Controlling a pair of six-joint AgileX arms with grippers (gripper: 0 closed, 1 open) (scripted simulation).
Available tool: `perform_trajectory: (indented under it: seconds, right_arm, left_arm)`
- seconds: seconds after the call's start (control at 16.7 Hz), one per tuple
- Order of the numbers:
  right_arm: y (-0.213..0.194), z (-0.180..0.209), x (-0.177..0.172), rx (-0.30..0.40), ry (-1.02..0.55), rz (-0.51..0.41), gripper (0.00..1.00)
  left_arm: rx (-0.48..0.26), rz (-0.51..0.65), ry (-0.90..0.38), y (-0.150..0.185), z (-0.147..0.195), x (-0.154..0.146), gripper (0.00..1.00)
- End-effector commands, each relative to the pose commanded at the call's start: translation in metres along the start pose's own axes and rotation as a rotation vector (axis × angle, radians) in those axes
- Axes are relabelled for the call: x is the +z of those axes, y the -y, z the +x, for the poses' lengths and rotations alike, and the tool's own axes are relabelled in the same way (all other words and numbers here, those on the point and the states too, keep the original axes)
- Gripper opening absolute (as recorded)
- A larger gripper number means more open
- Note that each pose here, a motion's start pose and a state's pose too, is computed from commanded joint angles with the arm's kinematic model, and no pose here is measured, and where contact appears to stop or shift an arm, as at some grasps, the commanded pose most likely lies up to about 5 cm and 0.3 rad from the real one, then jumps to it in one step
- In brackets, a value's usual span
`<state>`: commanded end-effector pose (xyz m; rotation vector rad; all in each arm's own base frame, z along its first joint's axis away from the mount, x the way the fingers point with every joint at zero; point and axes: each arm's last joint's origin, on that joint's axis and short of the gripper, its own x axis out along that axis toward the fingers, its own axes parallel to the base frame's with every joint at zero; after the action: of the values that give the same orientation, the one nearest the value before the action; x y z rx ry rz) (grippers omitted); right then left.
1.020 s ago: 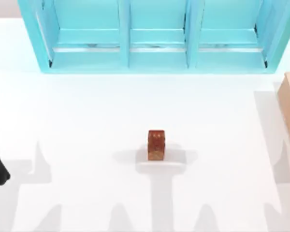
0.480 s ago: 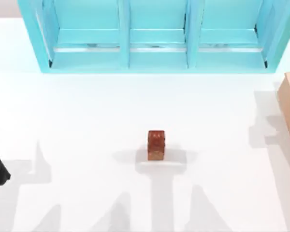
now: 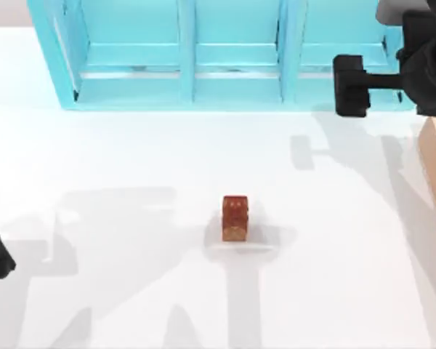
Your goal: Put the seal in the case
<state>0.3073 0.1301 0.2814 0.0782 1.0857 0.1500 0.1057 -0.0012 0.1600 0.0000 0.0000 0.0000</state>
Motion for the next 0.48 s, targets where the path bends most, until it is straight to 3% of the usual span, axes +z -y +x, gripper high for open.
perform_trajectory:
  seconds: [0.24, 0.48]
  right_arm:
    - [-0.060, 0.066, 0.013, -0.073, -0.290, 0.011, 1.00]
    - [-0.114, 0.092, 0.007, -0.130, -0.429, 0.029, 1.00]
  left_arm:
    - [0.000, 0.000, 0.000, 0.000, 0.000, 0.000, 1.00]
    - [0.000, 0.000, 0.000, 0.000, 0.000, 0.000, 1.00]
